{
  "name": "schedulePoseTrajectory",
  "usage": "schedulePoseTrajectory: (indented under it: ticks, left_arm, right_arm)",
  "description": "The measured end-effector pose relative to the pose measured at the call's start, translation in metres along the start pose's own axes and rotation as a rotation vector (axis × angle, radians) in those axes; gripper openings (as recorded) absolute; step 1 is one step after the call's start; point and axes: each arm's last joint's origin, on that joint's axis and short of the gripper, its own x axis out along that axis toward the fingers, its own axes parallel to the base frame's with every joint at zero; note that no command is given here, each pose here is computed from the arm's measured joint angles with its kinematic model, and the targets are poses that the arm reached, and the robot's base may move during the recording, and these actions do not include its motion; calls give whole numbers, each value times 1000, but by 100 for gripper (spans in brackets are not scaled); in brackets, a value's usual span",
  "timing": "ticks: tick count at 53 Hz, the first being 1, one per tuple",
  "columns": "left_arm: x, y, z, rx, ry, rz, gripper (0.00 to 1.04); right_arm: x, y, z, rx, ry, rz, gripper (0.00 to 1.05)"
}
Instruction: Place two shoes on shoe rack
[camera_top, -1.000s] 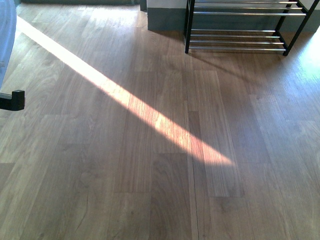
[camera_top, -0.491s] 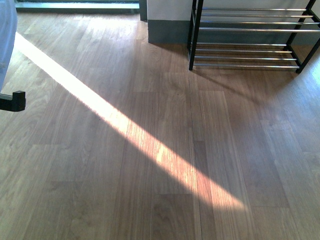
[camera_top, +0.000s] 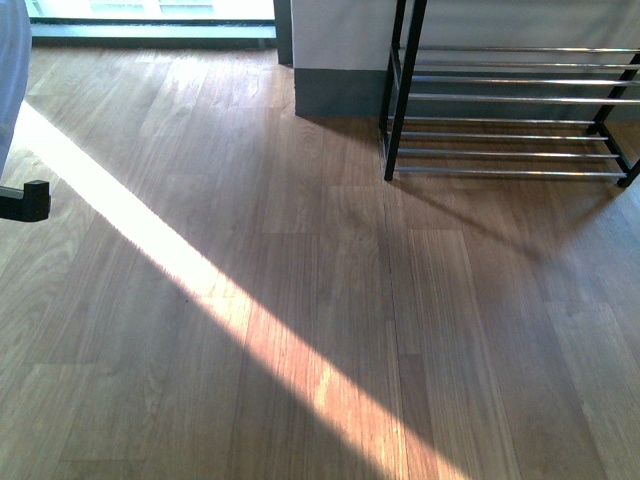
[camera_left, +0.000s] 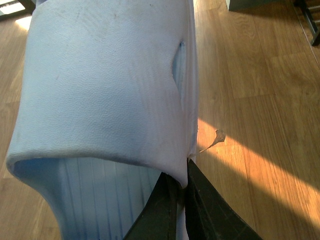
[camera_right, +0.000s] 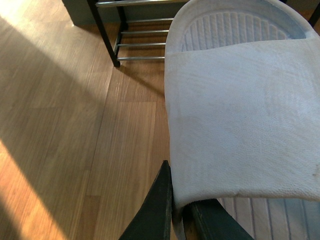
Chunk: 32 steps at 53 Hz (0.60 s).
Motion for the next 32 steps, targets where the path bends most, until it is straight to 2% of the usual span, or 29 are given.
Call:
schedulePoseTrajectory:
  ticks: [32]
  left_arm:
    - [0,0,0,0,0,0,2]
  right_arm:
    - [0,0,0,0,0,0,1]
